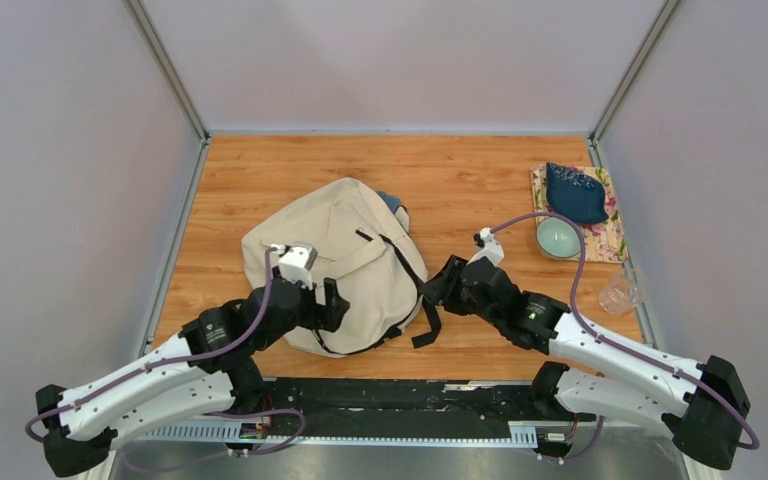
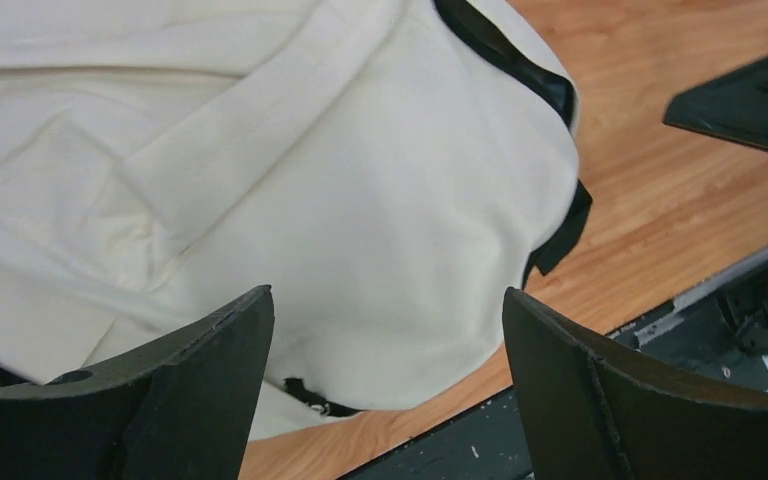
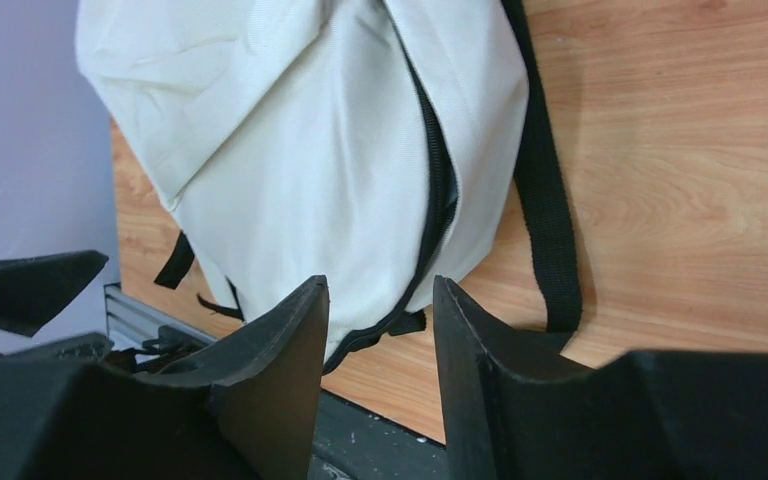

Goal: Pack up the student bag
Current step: Adjust the student bag at the center of the board.

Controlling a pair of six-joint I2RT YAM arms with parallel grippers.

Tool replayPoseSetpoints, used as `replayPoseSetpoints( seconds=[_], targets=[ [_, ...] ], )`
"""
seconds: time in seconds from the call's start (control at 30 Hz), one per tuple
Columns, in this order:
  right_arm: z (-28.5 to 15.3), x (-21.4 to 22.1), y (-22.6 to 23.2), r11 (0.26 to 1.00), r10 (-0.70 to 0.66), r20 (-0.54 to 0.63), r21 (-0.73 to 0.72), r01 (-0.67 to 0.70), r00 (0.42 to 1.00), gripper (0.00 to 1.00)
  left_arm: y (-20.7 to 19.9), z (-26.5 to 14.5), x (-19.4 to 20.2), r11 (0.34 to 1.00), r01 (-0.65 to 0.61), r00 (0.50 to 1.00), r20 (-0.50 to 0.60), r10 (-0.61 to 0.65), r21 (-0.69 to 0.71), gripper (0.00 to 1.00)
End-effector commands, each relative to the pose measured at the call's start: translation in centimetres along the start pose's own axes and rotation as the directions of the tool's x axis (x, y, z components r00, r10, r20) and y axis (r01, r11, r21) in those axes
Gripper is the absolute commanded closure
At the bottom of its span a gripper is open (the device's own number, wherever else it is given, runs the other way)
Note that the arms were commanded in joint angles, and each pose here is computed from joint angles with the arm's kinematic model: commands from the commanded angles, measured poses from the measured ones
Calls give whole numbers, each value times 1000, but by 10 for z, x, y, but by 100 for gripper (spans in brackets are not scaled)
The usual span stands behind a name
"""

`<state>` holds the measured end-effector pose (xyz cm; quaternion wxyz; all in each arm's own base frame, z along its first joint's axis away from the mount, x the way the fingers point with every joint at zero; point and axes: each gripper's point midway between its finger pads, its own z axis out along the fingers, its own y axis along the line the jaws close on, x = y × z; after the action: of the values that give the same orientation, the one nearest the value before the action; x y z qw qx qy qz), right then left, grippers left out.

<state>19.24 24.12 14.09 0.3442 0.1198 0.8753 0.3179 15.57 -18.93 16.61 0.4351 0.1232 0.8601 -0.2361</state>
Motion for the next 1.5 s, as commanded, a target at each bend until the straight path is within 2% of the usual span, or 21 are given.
replayPoseSetpoints(
  seconds=[0.0,0.1,0.13,0.37,0.57,0.67,0.77,0.9,1.2,1.33,1.43,1.47],
  targets=[
    [-7,2,39,986,-40,-42,-165,32,998,55,55,-16,10,963,112,993,58,-101,-243,8],
    [-2,16,62,973,-80,-108,-223,54,991,61,77,-25,29,933,160,987,51,-152,-324,8],
    [-3,16,74,968,-90,-115,-244,59,989,66,84,-30,35,924,165,986,46,-159,-345,8],
    [14,67,106,952,-199,-233,-277,131,952,75,94,-37,51,908,198,979,30,-201,-369,5],
    [43,93,72,970,-240,-317,-112,215,917,78,88,-34,60,925,149,984,-40,-174,-350,1],
    [53,92,62,966,-259,-308,-69,250,915,79,86,-27,68,929,138,983,-64,-170,-343,1],
    [49,93,77,956,-291,-310,-135,261,905,80,84,-21,68,928,150,983,-52,-178,-340,1],
    [29,83,103,935,-321,-258,-240,261,912,78,91,-16,74,911,179,977,-38,-208,-371,2],
    [11,92,111,927,-336,-282,-270,262,899,76,108,-10,79,869,279,956,30,-293,-410,10],
    [2,101,126,910,-360,-282,-318,267,889,75,109,-2,85,855,294,944,-8,-329,-428,12],
    [-3,111,135,895,-380,-280,-350,275,882,70,112,2,84,845,302,940,-11,-341,-441,12],
    [-1,115,135,894,-384,-282,-350,279,879,65,114,3,87,846,296,941,-18,-338,-443,12]
  ],
)
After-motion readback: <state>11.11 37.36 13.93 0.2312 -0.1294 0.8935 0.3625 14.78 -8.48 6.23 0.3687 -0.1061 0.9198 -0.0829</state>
